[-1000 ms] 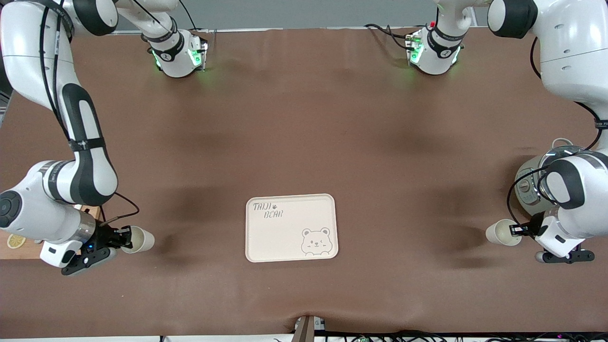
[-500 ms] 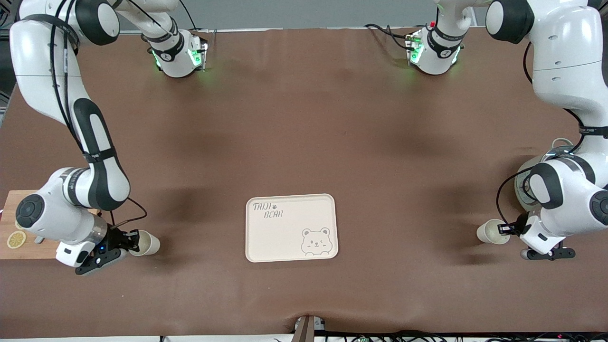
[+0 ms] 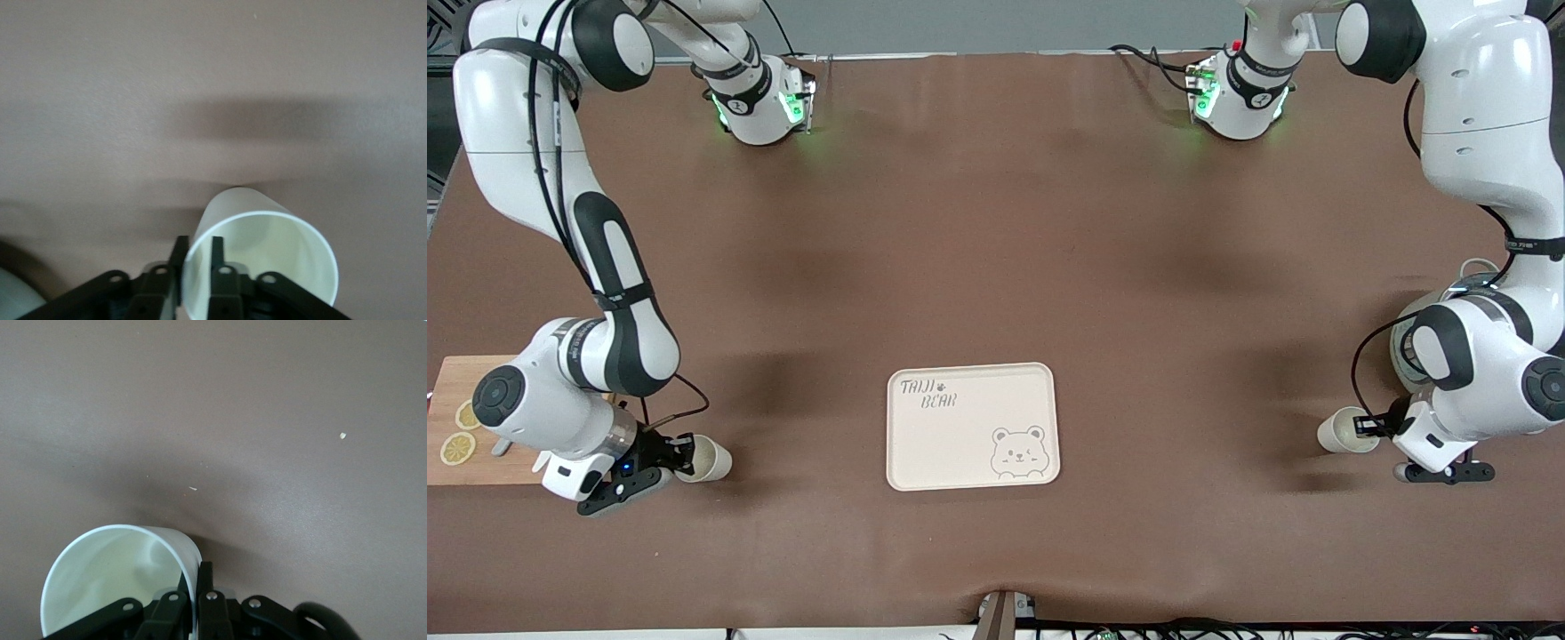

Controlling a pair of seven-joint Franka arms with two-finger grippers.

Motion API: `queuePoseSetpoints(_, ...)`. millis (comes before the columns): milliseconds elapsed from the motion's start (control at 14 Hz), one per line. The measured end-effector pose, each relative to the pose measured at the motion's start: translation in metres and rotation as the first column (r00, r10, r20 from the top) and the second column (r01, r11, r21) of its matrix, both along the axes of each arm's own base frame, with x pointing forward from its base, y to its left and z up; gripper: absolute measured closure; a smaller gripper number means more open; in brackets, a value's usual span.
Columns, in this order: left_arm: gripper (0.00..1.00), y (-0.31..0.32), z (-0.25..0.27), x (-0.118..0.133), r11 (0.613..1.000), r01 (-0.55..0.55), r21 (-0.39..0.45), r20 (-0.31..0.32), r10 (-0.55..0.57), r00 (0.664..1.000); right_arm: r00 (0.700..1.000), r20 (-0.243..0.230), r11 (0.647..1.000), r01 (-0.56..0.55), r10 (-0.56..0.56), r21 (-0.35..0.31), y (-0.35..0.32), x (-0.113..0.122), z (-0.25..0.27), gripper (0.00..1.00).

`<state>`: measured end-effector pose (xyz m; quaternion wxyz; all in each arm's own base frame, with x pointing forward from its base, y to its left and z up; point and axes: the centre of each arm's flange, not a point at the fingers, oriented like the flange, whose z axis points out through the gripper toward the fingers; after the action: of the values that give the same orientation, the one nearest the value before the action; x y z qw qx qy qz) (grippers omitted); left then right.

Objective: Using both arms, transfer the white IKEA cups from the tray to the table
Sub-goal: 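Lower the cups onto the table with both grippers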

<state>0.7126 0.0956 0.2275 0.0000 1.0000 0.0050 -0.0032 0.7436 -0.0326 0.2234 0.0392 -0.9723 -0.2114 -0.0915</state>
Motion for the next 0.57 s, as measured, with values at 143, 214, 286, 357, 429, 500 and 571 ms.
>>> queuePoseSetpoints(143, 0.50, 0.000, 0.000, 0.000, 1.000, 0.007, 0.001, 0.003, -0.007, 1.000, 1.000, -0.001, 1.000, 0.000, 0.000, 0.000, 0.000, 0.000, -0.001, 0.96)
queuePoseSetpoints(214, 0.41, 0.000, 0.001, 0.001, 1.000, 0.008, 0.001, 0.008, -0.008, 1.000, 1.000, -0.001, 1.000, 0.000, 0.000, 0.001, 0.000, 0.000, -0.001, 0.90)
queuePoseSetpoints(286, 0.32, 0.000, 0.004, 0.002, 1.000, 0.009, 0.002, 0.015, -0.009, 1.000, 1.000, -0.001, 1.000, 0.000, 0.000, 0.001, 0.000, 0.000, -0.001, 0.81)
queuePoseSetpoints(357, 0.21, 0.000, 0.009, 0.003, 1.000, 0.009, 0.004, 0.026, -0.010, 1.000, 1.000, 0.000, 1.000, 0.000, 0.000, 0.001, 0.000, 0.000, -0.001, 0.70)
queuePoseSetpoints(429, 0.11, 0.000, 0.016, 0.005, 1.000, 0.010, 0.005, 0.039, -0.010, 0.999, 1.000, 0.001, 1.000, 0.001, -0.001, 0.001, 0.000, 0.000, -0.001, 0.60)
queuePoseSetpoints(500, 0.01, 0.000, 0.026, 0.007, 1.000, 0.010, 0.005, 0.054, -0.011, 0.998, 1.000, 0.002, 1.000, 0.001, -0.001, 0.002, 0.001, 0.000, 0.000, 0.50)
queuePoseSetpoints(571, 0.00, 0.000, 0.038, 0.009, 1.000, 0.011, 0.006, 0.073, -0.011, 0.997, 1.000, 0.003, 1.000, 0.002, -0.002, 0.003, 0.001, 0.001, 0.000, 0.39)
